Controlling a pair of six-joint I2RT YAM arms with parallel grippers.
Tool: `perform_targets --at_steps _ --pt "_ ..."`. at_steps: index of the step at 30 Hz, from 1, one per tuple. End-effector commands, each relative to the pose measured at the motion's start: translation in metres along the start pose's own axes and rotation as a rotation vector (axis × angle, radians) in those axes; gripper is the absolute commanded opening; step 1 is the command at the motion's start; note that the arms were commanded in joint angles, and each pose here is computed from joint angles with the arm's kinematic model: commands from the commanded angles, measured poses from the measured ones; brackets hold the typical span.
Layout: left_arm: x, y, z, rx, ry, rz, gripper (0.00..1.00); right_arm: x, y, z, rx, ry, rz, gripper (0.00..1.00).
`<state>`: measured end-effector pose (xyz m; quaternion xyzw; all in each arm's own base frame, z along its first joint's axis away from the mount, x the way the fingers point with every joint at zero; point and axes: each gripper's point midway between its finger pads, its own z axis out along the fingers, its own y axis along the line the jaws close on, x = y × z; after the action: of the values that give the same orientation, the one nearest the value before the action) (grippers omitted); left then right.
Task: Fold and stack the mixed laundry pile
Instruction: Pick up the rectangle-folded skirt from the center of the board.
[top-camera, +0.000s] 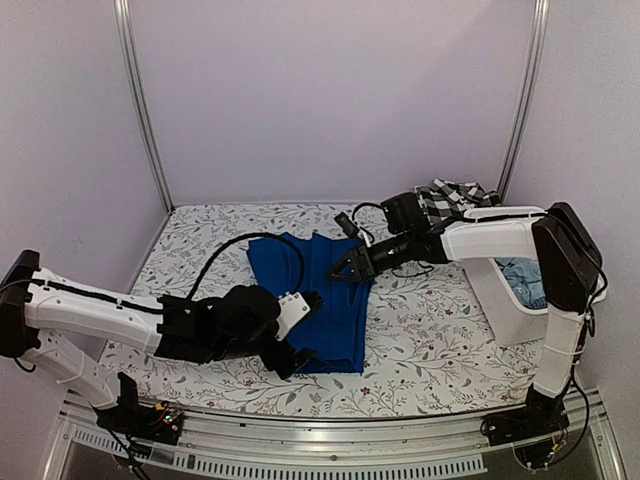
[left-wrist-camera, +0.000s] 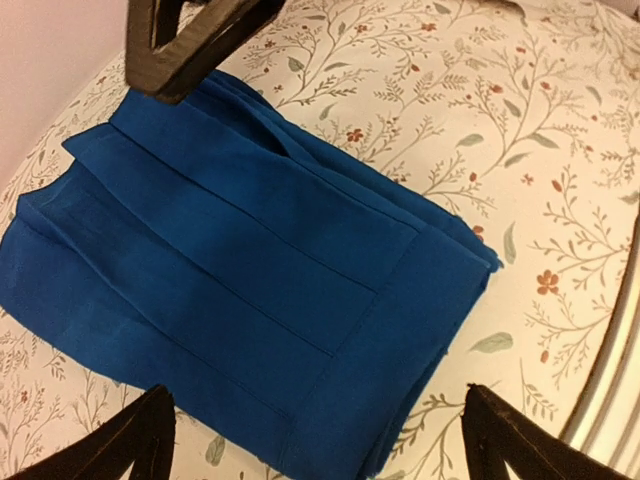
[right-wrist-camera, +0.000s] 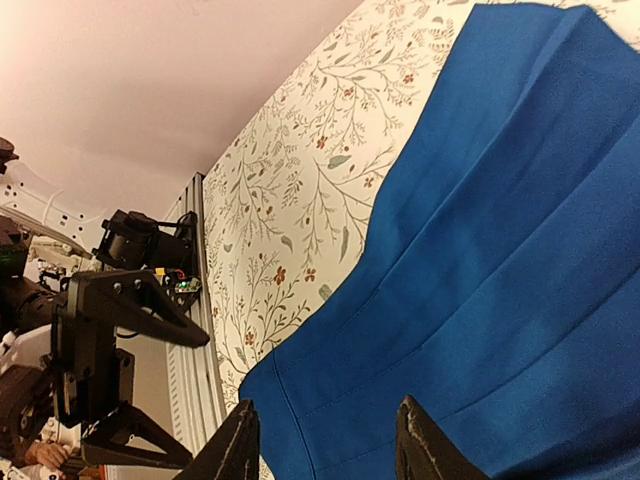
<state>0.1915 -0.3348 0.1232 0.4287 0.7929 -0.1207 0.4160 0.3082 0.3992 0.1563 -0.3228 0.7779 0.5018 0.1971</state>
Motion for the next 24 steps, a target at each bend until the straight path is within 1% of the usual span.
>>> perform_targets --at_steps 1,4,7,9,13,18,20,22,24 --pt "0.03 -0.018 0.004 -0.056 0.075 0.165 1.0 0.035 0.009 0.043 -0.116 0.138 0.004 0.44" --pt "0.045 -0.023 0.015 -0.06 0.128 0.222 0.97 0.065 -0.008 0.059 -0.116 0.201 0.051 0.41" --pt "0.05 -0.041 0.025 0.016 0.134 0.233 0.89 0.094 -0.028 0.062 -0.07 0.242 0.102 0.41" --pt "0.051 -0.047 0.029 0.02 0.122 0.276 0.88 0.112 -0.042 0.062 -0.039 0.268 0.136 0.41" --pt "0.062 -0.05 0.041 -0.028 0.141 0.371 0.88 0.146 -0.063 0.058 0.006 0.318 0.191 0.39" --pt "0.065 -0.059 0.053 -0.078 0.118 0.48 0.85 0.164 -0.074 0.058 0.032 0.34 0.203 0.37" --pt "0.066 -0.057 0.058 -0.113 0.111 0.521 0.82 0.169 -0.075 0.058 0.031 0.341 0.204 0.37" --pt "0.066 -0.055 0.063 -0.141 0.111 0.55 0.77 0.171 -0.075 0.058 0.03 0.339 0.205 0.37" --pt "0.067 -0.056 0.066 -0.151 0.11 0.582 0.69 0.172 -0.075 0.058 0.029 0.34 0.206 0.37"
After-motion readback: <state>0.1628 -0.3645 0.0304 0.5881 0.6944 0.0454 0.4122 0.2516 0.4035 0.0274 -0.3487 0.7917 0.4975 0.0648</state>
